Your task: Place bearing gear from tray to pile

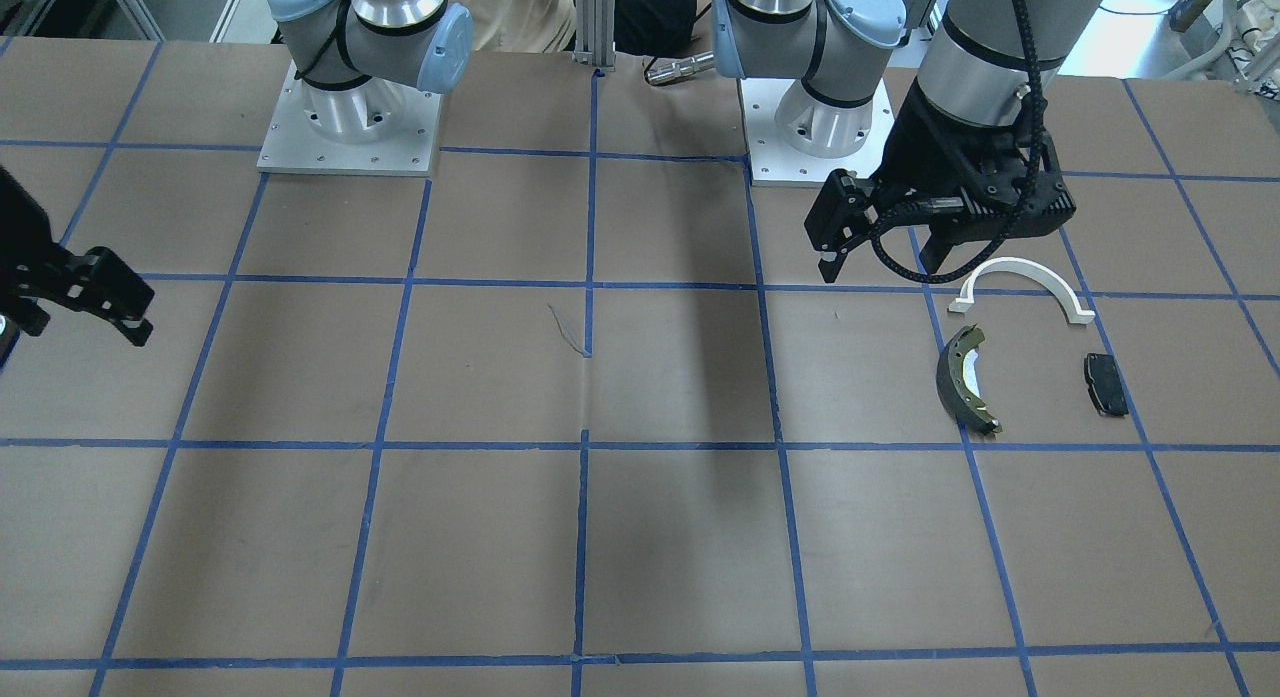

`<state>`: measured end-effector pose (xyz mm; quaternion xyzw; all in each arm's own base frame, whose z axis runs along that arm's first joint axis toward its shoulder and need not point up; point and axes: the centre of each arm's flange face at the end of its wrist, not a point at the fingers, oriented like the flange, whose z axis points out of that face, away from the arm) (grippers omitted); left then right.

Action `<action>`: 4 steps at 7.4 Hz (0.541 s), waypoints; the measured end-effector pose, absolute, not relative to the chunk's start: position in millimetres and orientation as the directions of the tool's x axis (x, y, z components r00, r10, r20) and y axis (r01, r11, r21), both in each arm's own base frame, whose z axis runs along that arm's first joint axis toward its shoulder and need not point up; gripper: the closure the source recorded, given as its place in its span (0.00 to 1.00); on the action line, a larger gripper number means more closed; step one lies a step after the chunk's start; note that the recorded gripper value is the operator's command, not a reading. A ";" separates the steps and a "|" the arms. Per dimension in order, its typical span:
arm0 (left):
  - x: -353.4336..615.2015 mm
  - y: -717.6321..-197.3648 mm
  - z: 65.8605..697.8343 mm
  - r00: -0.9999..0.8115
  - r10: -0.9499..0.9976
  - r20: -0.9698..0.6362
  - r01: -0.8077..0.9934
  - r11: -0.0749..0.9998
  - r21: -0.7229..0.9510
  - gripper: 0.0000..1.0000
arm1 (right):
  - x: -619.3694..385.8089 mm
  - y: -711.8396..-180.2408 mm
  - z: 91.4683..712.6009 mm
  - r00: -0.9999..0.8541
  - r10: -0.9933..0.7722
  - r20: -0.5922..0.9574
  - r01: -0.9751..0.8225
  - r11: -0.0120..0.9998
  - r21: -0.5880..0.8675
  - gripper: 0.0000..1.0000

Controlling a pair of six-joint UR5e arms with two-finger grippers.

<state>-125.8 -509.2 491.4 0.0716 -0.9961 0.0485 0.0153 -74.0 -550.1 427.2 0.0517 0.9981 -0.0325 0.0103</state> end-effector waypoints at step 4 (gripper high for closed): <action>-122.3 -508.5 494.1 -0.990 -0.130 0.053 -0.135 0.985 -0.105 0.00 | -257.4 -541.5 340.1 -0.990 0.125 -0.060 0.125 0.992 0.008 0.00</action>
